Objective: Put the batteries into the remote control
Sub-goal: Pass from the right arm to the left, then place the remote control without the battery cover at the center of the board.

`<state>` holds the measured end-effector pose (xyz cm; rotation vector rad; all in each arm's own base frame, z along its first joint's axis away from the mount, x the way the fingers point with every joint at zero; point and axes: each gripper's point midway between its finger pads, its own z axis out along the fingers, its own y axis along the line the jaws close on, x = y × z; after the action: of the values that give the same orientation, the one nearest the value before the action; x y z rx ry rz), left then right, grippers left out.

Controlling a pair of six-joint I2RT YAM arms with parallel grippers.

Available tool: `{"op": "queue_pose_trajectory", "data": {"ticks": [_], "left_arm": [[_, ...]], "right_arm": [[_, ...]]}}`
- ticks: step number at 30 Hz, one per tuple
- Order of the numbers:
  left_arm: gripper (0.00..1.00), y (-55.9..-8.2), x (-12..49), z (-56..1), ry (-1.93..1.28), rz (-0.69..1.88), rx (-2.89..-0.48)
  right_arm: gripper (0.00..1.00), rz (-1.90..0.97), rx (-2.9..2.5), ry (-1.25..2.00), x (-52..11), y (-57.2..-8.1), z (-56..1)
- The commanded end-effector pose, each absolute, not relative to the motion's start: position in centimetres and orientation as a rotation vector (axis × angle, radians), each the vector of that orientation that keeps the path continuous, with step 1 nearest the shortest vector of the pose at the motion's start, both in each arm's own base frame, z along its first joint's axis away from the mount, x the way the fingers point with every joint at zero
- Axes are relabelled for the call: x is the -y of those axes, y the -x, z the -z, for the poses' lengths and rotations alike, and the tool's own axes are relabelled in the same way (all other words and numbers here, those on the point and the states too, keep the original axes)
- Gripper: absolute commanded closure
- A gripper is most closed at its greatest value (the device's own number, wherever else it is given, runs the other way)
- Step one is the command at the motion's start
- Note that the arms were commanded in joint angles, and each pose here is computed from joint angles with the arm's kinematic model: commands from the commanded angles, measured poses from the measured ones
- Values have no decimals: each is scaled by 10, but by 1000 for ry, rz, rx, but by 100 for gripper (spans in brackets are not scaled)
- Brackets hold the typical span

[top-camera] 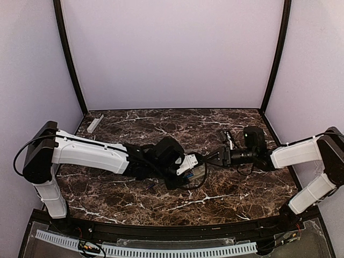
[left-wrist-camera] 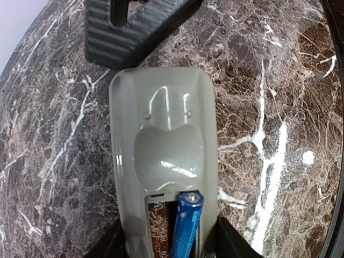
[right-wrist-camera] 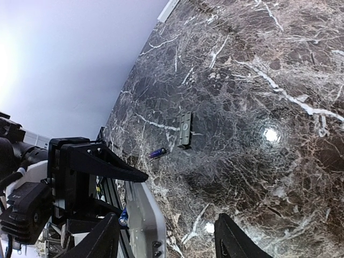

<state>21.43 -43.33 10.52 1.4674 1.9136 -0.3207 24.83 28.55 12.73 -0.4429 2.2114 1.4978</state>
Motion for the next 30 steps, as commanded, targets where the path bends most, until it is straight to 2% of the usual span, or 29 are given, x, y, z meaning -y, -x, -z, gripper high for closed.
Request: {"op": "queue_pose_trajectory", "data": {"ticks": [1,17,22,30], "left_arm": [[73,-202,430,-82,-1481,367,-2024],[72,-195,434,-40,-1460,470,-2205],[68,-194,432,-33,-1470,468,-2244],[55,-193,434,-31,-1474,477,-2254]], "right_arm": [[42,-1426,-2217,443,-277,-254,-126],[69,-1442,-2241,486,-273,-238,-116],[75,-1465,-2246,494,-274,-233,-116],[79,-1479,-2269,497,-276,-224,-113]]}}
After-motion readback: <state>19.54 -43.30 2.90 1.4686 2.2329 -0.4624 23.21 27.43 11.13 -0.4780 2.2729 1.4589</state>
